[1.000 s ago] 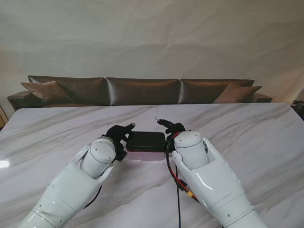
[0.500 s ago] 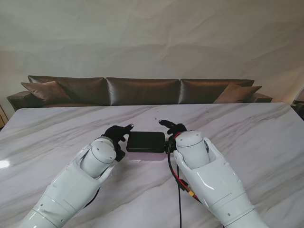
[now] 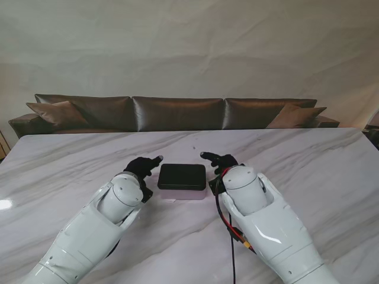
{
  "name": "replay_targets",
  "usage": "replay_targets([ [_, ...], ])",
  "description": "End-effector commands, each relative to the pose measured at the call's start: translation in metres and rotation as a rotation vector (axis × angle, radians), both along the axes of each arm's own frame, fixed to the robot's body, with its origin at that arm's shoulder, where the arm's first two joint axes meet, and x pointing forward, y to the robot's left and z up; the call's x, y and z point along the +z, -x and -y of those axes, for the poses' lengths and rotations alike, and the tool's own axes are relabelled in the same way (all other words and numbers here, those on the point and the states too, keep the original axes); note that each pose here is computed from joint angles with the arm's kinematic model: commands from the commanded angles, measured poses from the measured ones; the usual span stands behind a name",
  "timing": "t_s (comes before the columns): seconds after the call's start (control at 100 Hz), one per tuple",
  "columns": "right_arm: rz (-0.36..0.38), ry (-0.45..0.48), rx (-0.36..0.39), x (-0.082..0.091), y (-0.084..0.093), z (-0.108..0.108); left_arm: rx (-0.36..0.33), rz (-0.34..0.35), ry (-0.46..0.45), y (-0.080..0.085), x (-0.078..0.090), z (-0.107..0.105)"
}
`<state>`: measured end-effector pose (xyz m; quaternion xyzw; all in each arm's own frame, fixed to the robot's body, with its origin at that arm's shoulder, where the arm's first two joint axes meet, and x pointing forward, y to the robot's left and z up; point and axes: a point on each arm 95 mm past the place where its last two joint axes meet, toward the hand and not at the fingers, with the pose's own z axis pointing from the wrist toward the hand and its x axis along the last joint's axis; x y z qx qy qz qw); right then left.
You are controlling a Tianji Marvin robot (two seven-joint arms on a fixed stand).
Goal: Refill a tissue box and feed the first sheet
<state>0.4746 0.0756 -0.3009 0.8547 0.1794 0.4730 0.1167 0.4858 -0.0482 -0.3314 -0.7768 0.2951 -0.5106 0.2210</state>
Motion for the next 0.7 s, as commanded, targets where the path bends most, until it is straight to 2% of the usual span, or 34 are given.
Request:
replay_targets([
  [0.0, 0.000, 0.010, 0.017, -0.004, 0.001, 0.004, -0.009, 0.010, -0.005, 0.005, 0.004, -0.002],
  [0.21, 0.047, 0.062, 0.054, -0.010, -0.004, 0.016, -0.065, 0.090, -0.054, 0.014, 0.005, -0.024],
  [0.29, 0.072, 0.058, 0.057, -0.014, -0.008, 0.019, -0.088, 0.085, -0.057, 0.018, 0.003, -0.034],
  [0.52, 0.157, 0.066, 0.082, -0.026, -0.021, 0.025, -0.253, 0.079, -0.058, 0.023, -0.016, -0.063],
  [0.69, 0.168, 0.020, 0.086, -0.034, -0.028, 0.025, -0.302, 0.128, -0.101, 0.028, -0.030, -0.068],
])
